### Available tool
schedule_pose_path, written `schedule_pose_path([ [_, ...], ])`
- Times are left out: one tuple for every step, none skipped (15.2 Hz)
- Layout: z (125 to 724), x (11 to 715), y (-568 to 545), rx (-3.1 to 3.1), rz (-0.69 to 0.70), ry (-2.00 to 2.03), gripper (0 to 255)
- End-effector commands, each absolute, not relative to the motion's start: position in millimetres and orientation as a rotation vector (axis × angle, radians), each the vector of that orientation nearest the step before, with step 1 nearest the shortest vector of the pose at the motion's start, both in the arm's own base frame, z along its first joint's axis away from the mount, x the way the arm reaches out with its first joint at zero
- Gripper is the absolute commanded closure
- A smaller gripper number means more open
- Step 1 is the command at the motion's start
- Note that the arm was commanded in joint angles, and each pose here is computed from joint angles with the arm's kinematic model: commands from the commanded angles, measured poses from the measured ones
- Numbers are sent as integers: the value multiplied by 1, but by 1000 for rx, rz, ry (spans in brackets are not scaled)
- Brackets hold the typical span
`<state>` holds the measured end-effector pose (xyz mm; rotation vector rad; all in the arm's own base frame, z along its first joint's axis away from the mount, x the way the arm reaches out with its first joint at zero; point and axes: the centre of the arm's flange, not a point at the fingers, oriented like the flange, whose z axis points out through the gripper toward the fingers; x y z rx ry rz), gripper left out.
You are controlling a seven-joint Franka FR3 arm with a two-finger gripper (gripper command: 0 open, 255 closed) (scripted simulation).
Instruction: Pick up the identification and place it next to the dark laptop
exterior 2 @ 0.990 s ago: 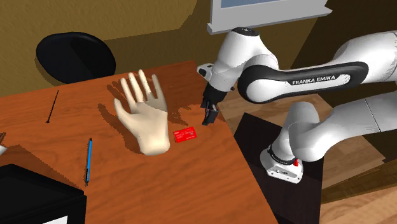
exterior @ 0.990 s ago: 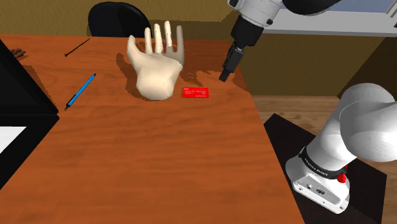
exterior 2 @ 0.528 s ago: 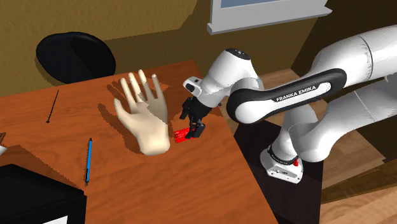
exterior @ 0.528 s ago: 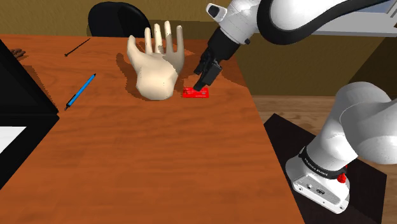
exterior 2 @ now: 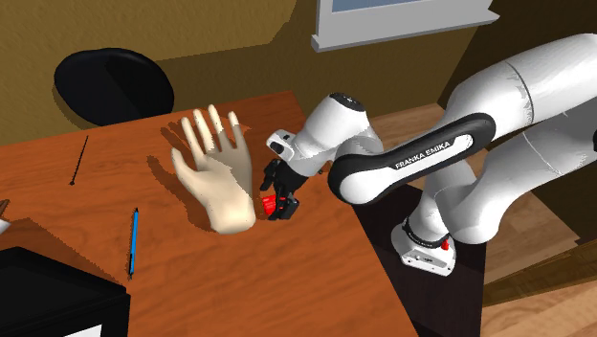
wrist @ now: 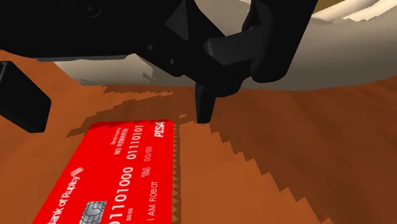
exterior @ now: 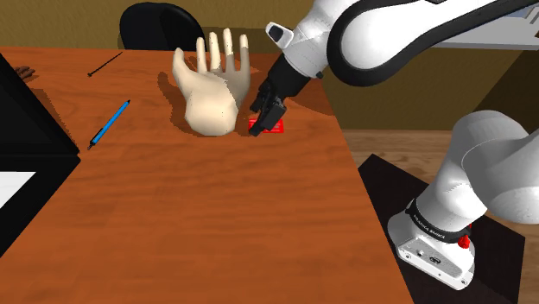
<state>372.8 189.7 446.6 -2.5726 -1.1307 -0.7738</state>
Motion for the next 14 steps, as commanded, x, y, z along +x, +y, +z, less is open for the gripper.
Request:
schedule_pose_path([
  [440, 377, 192, -2573, -775, -1131, 0],
  [440, 377, 192, -2573, -775, -1131, 0],
  [440, 377, 192, -2573, -775, -1131, 0],
  [440, 377, 192, -2573, -775, -1131, 0],
  [440, 377, 192, -2573, -775, -1131, 0],
  [440, 377, 192, -2573, -775, -1131, 0],
  [440, 377, 192, -2573, -775, -1131, 0],
  [440, 377, 192, -2573, -775, -1131, 0],
  [440, 377, 192, -2573, -775, -1131, 255],
  [440, 377, 192, -2573, -775, -1131, 255],
  [441, 378, 191, -2573, -775, -1131, 255],
  [440, 377, 191, -2573, -775, -1131, 255],
  [439, 375, 191, -2573, -775, -1131, 255],
  [437, 376, 189, -2573, -775, -1131, 255],
])
